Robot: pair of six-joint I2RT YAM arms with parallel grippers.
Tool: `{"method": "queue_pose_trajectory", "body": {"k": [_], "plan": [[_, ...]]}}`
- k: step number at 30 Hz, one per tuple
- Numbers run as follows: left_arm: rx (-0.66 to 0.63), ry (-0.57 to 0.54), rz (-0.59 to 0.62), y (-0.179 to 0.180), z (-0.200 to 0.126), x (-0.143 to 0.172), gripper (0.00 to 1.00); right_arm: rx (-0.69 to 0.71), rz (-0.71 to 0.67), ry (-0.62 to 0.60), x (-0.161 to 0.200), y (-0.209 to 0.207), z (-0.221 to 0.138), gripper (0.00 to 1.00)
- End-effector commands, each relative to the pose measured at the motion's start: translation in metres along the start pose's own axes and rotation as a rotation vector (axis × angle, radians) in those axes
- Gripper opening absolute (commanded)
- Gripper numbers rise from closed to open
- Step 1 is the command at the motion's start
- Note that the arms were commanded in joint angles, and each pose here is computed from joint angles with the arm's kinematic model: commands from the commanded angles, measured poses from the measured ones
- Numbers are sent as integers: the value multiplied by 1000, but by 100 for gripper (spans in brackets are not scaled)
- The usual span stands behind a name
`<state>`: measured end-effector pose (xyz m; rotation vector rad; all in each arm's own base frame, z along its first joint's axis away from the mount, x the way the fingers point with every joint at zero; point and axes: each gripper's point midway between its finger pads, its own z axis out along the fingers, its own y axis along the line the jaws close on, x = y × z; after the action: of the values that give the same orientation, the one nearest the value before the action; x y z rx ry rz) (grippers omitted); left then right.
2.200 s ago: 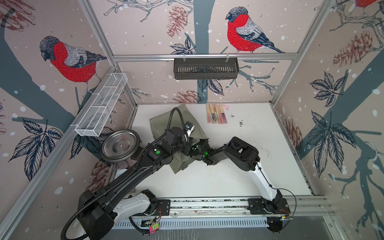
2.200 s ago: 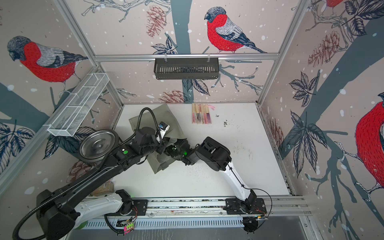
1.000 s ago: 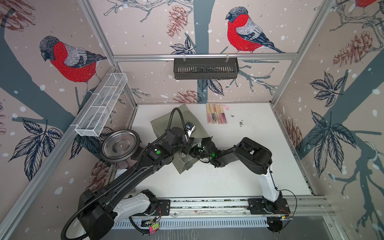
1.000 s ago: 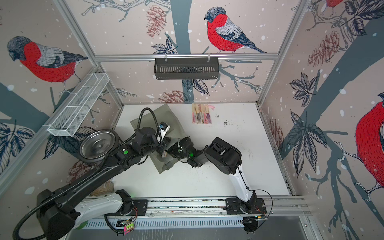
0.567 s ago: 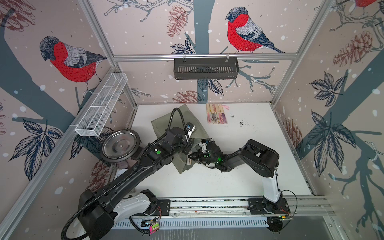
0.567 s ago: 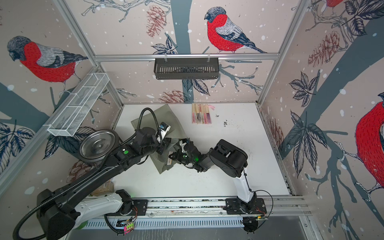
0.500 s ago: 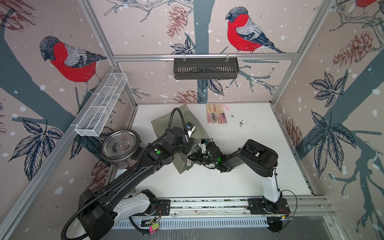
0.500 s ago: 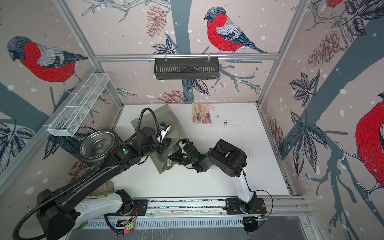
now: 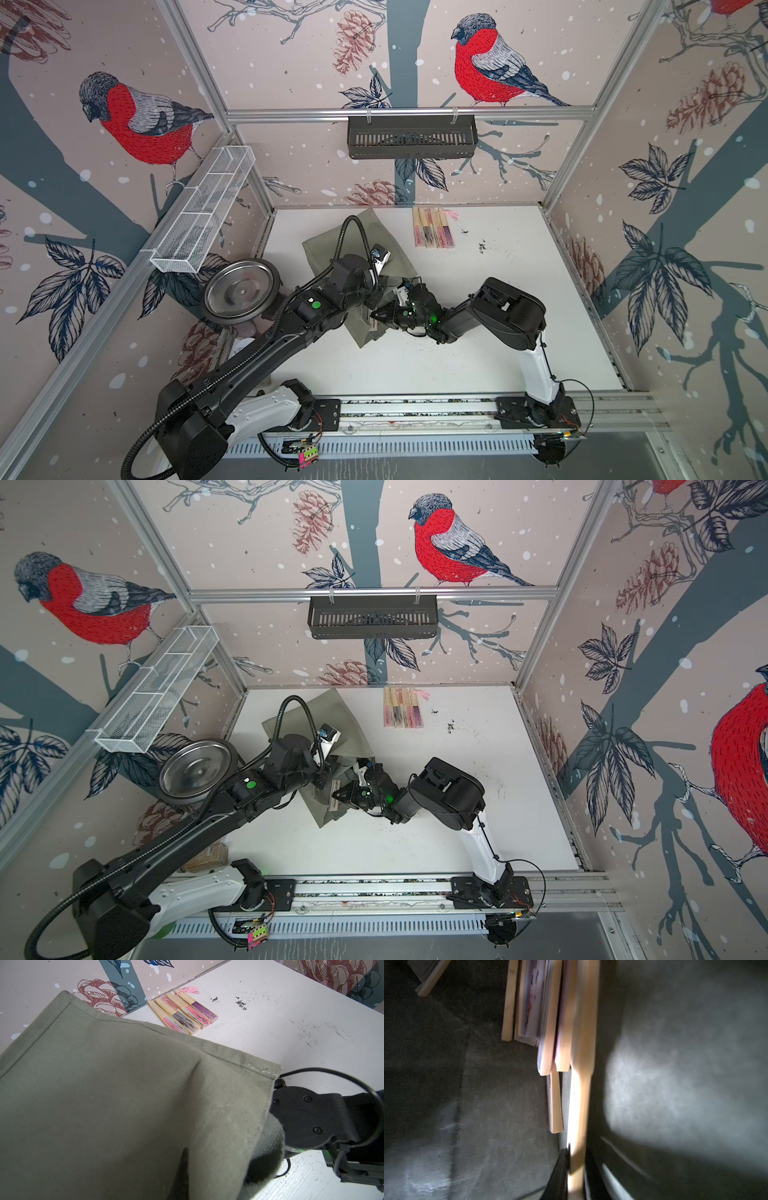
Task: Take out the folding fans from the tote bags
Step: Pick up the folding fan from the canvas bag.
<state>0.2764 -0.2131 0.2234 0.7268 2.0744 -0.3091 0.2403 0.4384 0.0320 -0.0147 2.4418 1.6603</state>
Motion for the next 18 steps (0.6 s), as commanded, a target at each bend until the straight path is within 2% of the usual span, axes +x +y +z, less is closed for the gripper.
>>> {"method": "queue_pose_trajectory", "body": {"k": [1,6,18], "plan": [[17,-31,5,-3,-2,-9,0,0,-12,4,3,7,-6,16],[3,-30,5,-1,-2,-8,0,-5,-32,22,9,18,-22,16],[-14,-35,7,2,-5,-9,0,36,-116,94,62,4,-84,12]]}}
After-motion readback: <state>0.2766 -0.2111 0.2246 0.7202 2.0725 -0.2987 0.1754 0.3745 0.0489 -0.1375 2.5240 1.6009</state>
